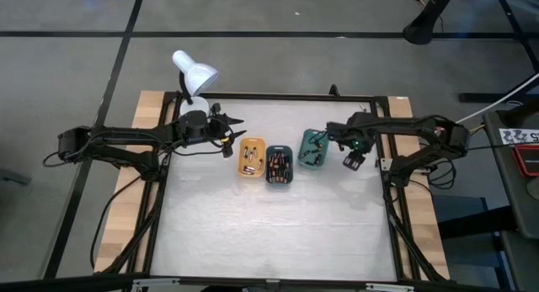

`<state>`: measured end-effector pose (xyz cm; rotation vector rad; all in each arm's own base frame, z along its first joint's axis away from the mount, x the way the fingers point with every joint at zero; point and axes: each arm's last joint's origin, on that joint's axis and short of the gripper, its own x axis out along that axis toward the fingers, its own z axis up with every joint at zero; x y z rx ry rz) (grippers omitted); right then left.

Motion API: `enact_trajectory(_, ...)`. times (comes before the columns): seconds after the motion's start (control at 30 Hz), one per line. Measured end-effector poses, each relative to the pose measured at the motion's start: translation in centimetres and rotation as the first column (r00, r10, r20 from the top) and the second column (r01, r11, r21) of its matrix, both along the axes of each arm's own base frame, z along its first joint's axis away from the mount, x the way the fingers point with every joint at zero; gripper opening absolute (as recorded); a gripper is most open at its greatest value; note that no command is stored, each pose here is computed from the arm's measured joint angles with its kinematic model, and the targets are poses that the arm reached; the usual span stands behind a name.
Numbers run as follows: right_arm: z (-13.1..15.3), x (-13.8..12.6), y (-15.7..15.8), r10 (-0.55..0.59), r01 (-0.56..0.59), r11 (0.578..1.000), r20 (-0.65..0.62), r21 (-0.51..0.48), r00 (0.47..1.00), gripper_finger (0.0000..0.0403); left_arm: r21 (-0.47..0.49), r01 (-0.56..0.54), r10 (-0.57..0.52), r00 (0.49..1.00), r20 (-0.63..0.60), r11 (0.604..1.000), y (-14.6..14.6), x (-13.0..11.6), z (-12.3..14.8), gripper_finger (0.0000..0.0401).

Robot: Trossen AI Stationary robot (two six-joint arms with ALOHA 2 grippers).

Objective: Sort batteries
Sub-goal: Put the black battery into the green bin

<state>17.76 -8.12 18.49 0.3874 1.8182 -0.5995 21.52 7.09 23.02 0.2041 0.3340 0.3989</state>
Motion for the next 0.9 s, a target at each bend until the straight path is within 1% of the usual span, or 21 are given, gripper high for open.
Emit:
enact_trajectory(0.1,-0.5,-0.4,0.1,0.062,-0.062,0.998,-0.024,0.018,0.998,0.0256,-0.003,-0.001,0.001,1.0,0.001,1.0,0.0,0.0,0.0,0.0156)
enact_trajectory(0.17,-0.8,-0.6,0.3,0.102,-0.1,0.994,-0.035,0.054,0.994,0.0283,-0.007,-0.002,0.002,1.0,0.003,1.0,0.0,0.0,0.0,0.0156)
enact_trajectory(0.23,-1.1,-0.9,0.5,0.133,-0.129,0.987,-0.039,0.1,0.99,0.0302,-0.009,-0.003,0.003,1.0,0.004,1.0,0.0,0.0,0.0,0.0156)
enact_trajectory(0.3,-1.0,-0.8,0.5,0.155,-0.151,0.981,-0.025,0.119,0.988,0.0312,-0.009,-0.002,0.002,1.0,0.003,1.0,0.0,0.0,0.0,0.0156)
enact_trajectory(0.5,-1.0,-0.9,0.4,0.242,-0.236,0.966,-0.049,0.109,0.969,0.0316,-0.008,0.001,-0.001,1.0,0.002,1.0,0.0,0.0,0.0,0.0156)
enact_trajectory(0.73,-0.5,-0.9,0.4,0.284,-0.274,0.952,-0.06,0.133,0.957,0.0316,-0.002,0.003,-0.003,1.0,-0.002,1.0,0.0,0.0,0.0,0.0156)
enact_trajectory(0.83,0.2,-0.5,0.0,0.227,-0.223,0.973,-0.079,0.055,0.971,0.0316,0.003,0.005,-0.005,1.0,-0.005,1.0,0.0,0.0,0.0,0.0156)
enact_trajectory(0.9,0.8,-0.2,-0.2,0.208,-0.208,0.978,-0.08,0.01,0.975,0.0316,0.003,0.005,-0.005,1.0,-0.004,1.0,0.0,0.0,0.0,0.0156)
